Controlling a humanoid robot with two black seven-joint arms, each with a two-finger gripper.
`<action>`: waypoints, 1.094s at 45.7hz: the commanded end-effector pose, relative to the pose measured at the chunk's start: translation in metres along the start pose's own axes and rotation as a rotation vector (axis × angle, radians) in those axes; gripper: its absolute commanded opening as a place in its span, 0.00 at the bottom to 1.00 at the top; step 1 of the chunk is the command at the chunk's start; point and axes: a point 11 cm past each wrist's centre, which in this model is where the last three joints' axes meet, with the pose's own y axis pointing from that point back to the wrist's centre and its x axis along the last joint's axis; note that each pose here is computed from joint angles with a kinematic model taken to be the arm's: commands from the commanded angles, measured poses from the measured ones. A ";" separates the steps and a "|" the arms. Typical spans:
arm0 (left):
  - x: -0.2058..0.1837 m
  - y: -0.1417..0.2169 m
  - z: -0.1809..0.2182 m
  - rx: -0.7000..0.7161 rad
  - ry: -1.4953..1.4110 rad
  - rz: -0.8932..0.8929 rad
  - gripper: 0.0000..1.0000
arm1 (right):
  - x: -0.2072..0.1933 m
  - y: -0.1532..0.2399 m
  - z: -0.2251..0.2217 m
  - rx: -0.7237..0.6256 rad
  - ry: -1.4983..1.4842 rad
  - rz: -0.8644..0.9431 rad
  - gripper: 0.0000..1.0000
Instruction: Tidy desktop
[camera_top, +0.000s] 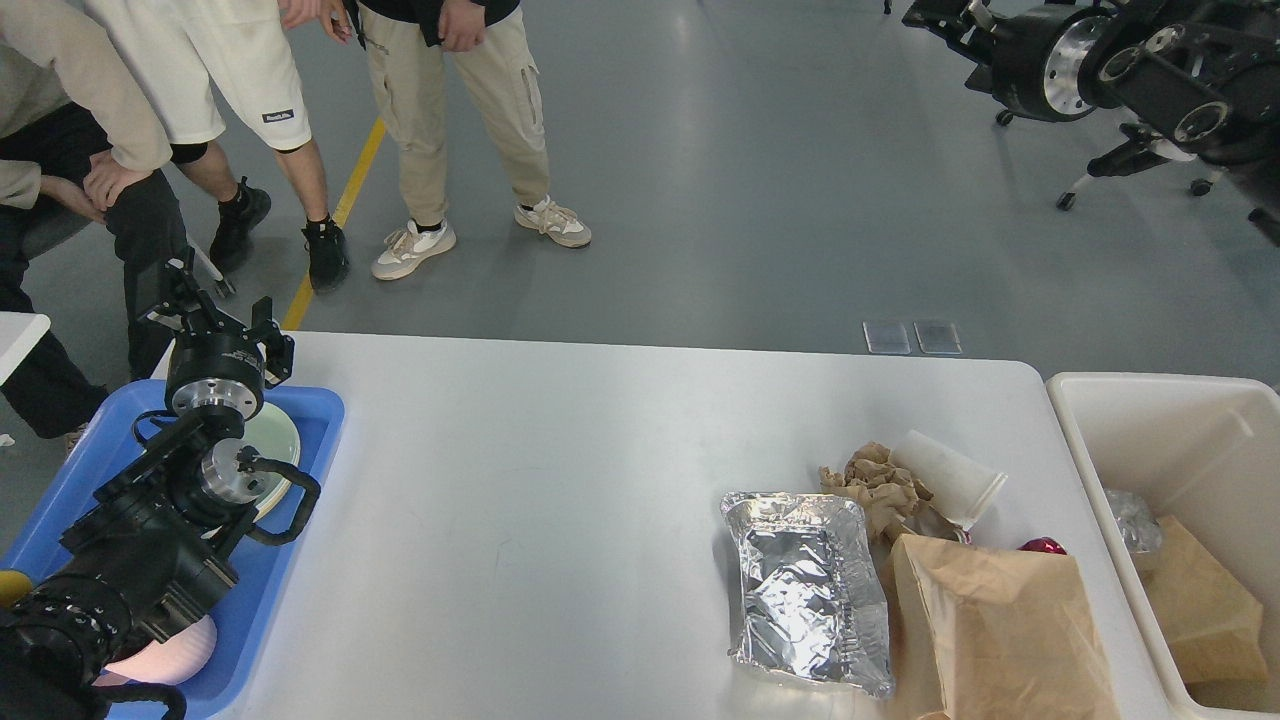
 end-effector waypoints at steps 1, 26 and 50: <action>0.000 0.000 0.000 0.000 0.000 0.000 0.96 | -0.005 0.005 -0.001 -0.040 0.086 -0.046 1.00; 0.000 0.000 0.000 0.000 0.000 0.000 0.96 | 0.013 0.037 0.058 -0.246 0.234 -0.089 1.00; 0.000 0.000 0.000 0.000 0.000 0.000 0.96 | 0.044 0.083 0.023 -0.414 0.393 -0.322 1.00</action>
